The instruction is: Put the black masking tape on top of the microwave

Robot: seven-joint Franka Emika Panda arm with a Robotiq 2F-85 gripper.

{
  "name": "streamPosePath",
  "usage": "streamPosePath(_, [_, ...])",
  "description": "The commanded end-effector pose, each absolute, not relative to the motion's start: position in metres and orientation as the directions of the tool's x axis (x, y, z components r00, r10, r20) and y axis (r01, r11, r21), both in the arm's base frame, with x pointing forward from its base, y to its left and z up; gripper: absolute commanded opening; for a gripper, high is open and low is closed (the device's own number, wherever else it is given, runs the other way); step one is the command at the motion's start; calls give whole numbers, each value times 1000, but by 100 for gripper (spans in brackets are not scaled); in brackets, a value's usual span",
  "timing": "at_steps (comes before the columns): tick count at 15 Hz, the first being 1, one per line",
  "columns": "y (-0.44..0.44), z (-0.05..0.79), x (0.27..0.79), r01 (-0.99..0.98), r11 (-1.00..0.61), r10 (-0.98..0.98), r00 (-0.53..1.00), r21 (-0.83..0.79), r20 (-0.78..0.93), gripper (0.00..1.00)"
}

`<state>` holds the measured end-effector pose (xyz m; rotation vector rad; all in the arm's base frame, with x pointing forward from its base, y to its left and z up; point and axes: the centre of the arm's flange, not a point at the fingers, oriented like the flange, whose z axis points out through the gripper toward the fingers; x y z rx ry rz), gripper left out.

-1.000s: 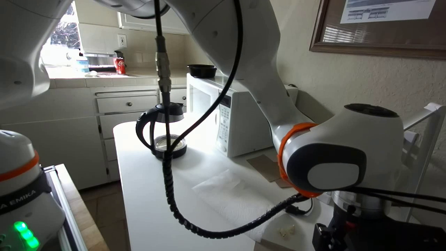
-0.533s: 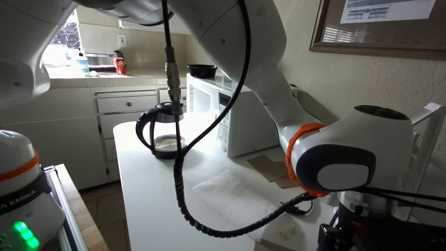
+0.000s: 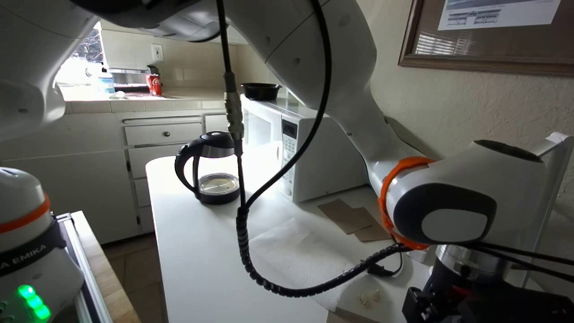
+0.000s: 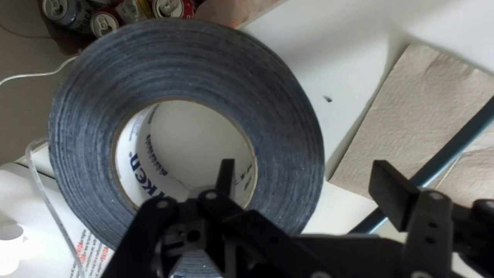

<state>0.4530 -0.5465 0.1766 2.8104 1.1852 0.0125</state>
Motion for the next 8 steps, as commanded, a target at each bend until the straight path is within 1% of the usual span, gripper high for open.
streamPosePath(1, [-559, 165, 458, 717, -695, 717, 697, 52, -11, 80])
streamPosePath(2, [-560, 165, 459, 716, -697, 716, 698, 52, -10, 82])
streamPosePath(3, [-561, 165, 460, 714, -698, 715, 699, 53, -9, 80])
streamPosePath(4, [-562, 165, 461, 713, -699, 713, 701, 55, -9, 81])
streamPosePath(6, [-564, 166, 464, 710, -701, 711, 703, 65, -10, 77])
streamPosePath(7, [-565, 166, 465, 710, -700, 712, 703, 69, -10, 65])
streamPosePath(8, [-564, 166, 465, 711, -699, 712, 702, 72, -12, 54])
